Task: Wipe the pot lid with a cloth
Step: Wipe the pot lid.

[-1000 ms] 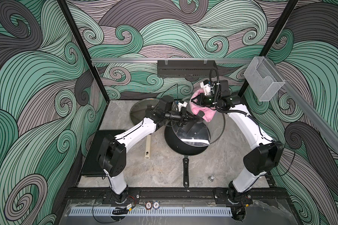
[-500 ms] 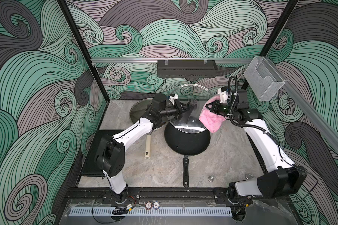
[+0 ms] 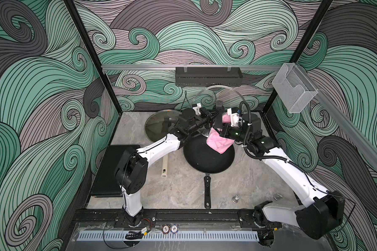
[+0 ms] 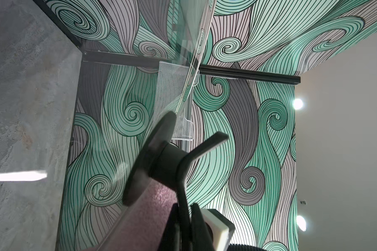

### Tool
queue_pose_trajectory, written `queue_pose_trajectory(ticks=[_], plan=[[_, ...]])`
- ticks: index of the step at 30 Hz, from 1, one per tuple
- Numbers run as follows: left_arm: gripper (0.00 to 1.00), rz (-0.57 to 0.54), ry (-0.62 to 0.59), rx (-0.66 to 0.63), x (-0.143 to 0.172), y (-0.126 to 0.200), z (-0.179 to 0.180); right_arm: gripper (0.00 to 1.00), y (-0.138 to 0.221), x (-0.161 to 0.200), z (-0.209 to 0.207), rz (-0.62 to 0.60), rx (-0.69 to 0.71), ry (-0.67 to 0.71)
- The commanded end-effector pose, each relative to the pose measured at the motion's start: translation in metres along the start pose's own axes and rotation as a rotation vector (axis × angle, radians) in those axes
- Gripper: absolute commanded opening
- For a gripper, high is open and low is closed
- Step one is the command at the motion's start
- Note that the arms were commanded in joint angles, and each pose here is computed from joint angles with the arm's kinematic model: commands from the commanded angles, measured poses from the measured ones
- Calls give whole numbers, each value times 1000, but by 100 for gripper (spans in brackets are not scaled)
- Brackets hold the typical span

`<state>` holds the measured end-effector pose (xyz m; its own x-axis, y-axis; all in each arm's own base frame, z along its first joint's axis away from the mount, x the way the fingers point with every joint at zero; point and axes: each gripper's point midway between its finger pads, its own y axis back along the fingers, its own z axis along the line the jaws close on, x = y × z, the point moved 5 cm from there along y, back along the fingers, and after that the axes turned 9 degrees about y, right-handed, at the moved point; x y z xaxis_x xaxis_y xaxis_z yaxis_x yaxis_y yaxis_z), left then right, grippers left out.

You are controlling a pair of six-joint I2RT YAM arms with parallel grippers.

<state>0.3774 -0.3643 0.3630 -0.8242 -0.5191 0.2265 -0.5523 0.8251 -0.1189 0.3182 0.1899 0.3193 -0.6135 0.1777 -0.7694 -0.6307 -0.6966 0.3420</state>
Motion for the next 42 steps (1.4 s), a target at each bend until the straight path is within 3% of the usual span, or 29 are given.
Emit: queue_pose_trajectory(ticks=[1,9,14,27,31,34,38,42], plan=[[0,-23,-79,400,30,20,-98,0,-10,-7,5,-84,-32,-36],[0,-60,-54,408,30,21,-90,0,1,-12,-2,-136,40,-31],[0,-73,-59,361,28,24,-81,0,18,-19,-23,-92,80,-20],[0,287,-298,71,57,43,-88,0,37,-58,-73,-5,160,-56],[0,425,-370,-31,64,54,-85,0,30,-71,-74,48,123,-53],[0,622,-379,-93,74,61,-81,0,23,-75,-74,98,102,-35],[0,706,-471,-191,82,71,-71,0,19,-78,-68,118,52,-25],[0,767,-460,-197,79,73,-62,0,15,-80,-57,112,-64,-13]])
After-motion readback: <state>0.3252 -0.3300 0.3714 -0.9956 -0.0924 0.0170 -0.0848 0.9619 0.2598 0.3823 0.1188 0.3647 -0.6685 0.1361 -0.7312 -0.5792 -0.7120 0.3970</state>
